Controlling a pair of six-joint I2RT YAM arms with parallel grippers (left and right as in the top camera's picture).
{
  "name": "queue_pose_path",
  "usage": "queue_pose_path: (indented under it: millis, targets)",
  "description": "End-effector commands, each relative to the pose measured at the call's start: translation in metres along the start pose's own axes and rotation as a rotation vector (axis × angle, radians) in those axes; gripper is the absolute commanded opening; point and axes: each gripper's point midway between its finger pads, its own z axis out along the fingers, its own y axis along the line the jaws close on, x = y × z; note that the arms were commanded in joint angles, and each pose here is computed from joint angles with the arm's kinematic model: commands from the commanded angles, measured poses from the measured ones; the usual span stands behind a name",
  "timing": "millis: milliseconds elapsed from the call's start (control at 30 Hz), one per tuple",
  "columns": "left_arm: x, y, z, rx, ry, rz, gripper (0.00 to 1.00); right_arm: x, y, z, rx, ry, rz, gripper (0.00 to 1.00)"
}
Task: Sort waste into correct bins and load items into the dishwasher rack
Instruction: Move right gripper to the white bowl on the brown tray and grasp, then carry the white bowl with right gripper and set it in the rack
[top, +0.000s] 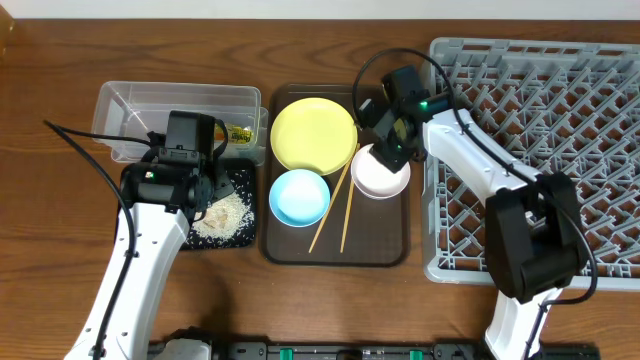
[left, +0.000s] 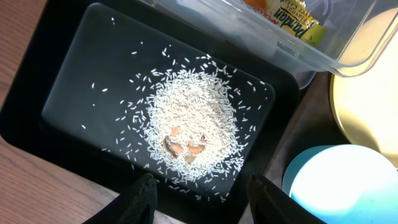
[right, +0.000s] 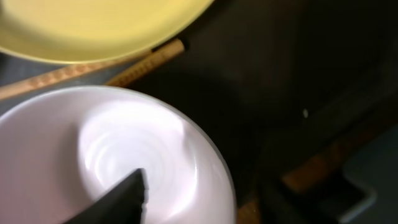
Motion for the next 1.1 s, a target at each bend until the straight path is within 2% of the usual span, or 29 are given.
queue_pose_path:
  millis: [0,167,367,700,900,1067]
  targets:
    - [-0.003,0.005,-0.001,-0.021,-0.018,-0.018,0.50,0.001,-0.003,0.005,0.013,0.015,0.023,0.39]
    - [-0.003,0.005,-0.001,-0.021,-0.018,-0.017,0.55,0.003,-0.003,0.005,0.009,0.025,0.033,0.29]
    - [-0.003,0.005,-0.001,-0.020,-0.018,-0.018,0.56,0.015,-0.001,0.005,-0.009,0.066,0.043,0.27]
    - [-0.003,0.005,-0.001,-0.020,-0.018,-0.018,0.56,0.021,-0.002,0.004,-0.015,0.084,0.056,0.01]
    - [-0.003,0.005,-0.001,-0.020,-0.017,-0.017,0.56,0.024,-0.004,0.003,0.002,0.099,0.115,0.01]
    - [-0.003,0.005,-0.001,-0.019,-0.018,-0.017,0.56,0.022,-0.024,-0.023,0.086,0.066,0.185,0.01]
